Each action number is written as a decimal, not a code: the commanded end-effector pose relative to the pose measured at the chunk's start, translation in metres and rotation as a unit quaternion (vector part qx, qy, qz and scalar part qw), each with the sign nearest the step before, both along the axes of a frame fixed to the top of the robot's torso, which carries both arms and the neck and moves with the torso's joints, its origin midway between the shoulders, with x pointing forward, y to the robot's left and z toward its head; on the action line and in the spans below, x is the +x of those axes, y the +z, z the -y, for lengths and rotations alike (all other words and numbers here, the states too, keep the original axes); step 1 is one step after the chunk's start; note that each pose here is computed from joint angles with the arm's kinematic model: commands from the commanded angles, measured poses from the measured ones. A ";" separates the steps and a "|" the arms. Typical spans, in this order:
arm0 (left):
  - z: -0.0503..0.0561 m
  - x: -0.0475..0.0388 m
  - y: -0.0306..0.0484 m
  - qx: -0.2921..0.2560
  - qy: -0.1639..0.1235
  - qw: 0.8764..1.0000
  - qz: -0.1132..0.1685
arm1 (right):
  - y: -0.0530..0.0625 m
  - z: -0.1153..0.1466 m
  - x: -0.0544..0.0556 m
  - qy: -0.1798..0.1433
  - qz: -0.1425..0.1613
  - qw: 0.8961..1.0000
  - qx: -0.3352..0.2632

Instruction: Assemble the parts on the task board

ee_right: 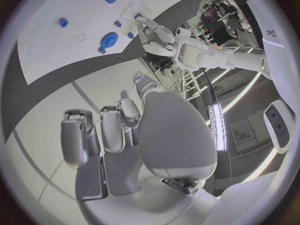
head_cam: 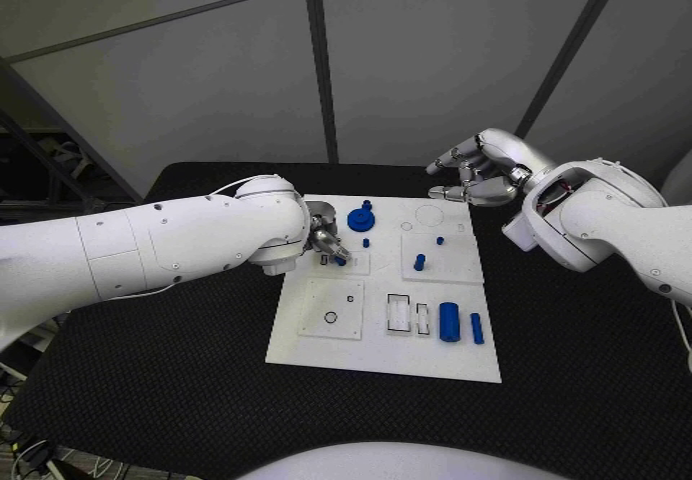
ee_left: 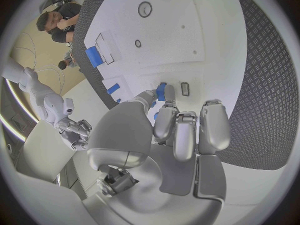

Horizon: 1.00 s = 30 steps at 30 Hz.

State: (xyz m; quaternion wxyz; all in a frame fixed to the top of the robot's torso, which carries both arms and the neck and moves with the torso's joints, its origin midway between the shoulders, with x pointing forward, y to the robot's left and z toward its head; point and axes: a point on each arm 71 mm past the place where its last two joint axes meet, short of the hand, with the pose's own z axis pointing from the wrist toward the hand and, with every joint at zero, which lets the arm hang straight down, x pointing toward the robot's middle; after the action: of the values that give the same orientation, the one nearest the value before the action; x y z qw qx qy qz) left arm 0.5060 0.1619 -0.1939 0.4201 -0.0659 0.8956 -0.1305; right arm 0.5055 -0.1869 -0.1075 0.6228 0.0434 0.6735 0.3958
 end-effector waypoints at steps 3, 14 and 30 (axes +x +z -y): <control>0.003 -0.0021 -0.0079 0.011 -0.011 1.000 -0.015 | 0.001 -0.001 0.000 0.004 -0.001 1.000 0.000; 0.002 -0.0020 -0.0109 0.019 -0.014 0.999 -0.025 | 0.001 -0.001 0.000 0.004 -0.001 1.000 0.000; 0.003 -0.0016 -0.0110 0.019 -0.013 0.999 -0.024 | 0.001 -0.001 -0.001 0.003 -0.001 1.000 0.000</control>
State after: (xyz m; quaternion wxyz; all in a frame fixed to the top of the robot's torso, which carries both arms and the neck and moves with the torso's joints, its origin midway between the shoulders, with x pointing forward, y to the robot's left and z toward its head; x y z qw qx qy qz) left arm 0.5072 0.1595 -0.1993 0.4100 -0.0581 0.9017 -0.1247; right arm 0.5052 -0.1869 -0.1077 0.6216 0.0433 0.6749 0.3952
